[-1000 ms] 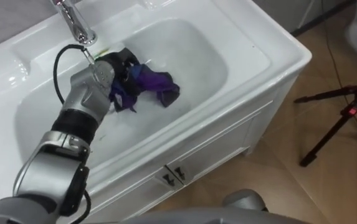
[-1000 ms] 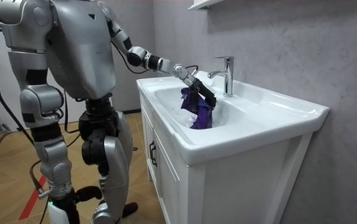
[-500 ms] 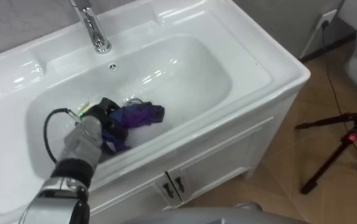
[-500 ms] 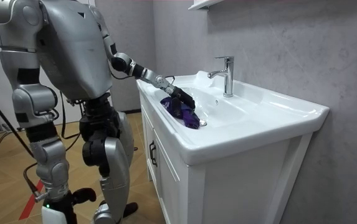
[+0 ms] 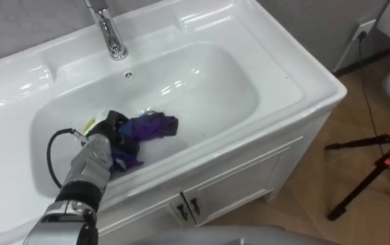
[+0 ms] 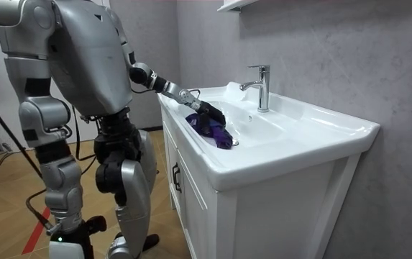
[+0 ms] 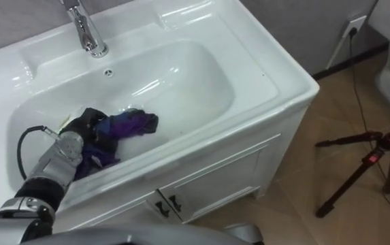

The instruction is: Wipe basin

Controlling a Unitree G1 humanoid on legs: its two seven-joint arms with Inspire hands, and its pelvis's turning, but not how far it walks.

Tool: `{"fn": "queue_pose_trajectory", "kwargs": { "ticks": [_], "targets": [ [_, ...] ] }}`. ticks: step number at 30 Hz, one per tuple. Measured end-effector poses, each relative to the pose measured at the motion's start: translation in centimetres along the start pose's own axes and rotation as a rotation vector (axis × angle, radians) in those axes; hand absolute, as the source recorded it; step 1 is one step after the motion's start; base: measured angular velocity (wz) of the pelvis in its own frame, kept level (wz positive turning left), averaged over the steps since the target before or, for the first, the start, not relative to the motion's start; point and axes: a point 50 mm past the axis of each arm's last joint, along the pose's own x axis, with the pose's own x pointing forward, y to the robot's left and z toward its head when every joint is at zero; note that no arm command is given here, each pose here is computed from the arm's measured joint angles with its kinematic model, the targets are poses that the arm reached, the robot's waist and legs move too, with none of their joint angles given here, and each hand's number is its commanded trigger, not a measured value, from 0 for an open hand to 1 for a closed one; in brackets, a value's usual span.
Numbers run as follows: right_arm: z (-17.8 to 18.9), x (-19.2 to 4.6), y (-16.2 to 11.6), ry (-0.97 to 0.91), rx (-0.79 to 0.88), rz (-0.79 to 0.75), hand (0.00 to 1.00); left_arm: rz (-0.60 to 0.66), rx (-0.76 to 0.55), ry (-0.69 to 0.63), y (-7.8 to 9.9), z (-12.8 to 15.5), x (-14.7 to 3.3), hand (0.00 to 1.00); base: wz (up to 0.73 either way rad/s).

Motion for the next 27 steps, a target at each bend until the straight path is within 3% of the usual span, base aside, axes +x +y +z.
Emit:
{"fn": "queue_pose_trajectory", "kwargs": {
  "ticks": [5, 12, 27],
  "targets": [
    [0.0, 0.0, -0.4, -0.001, 0.017, -0.019, 0.0, 0.048, 0.15, 0.038, 1.5, -1.3, 0.1, 1.0, -0.16],
    [0.8, -0.1, -1.5, -0.024, 0.038, -0.043, 0.0, 0.087, 0.369, 0.181, 5.0, -4.3, 0.0, 1.0, -0.03],
    [3.2, -0.5, -2.2, -0.105, 0.048, -0.078, 0.0, 0.105, 0.421, 0.189, 6.9, -3.7, 0.0, 1.0, 0.03]
  ]
}}
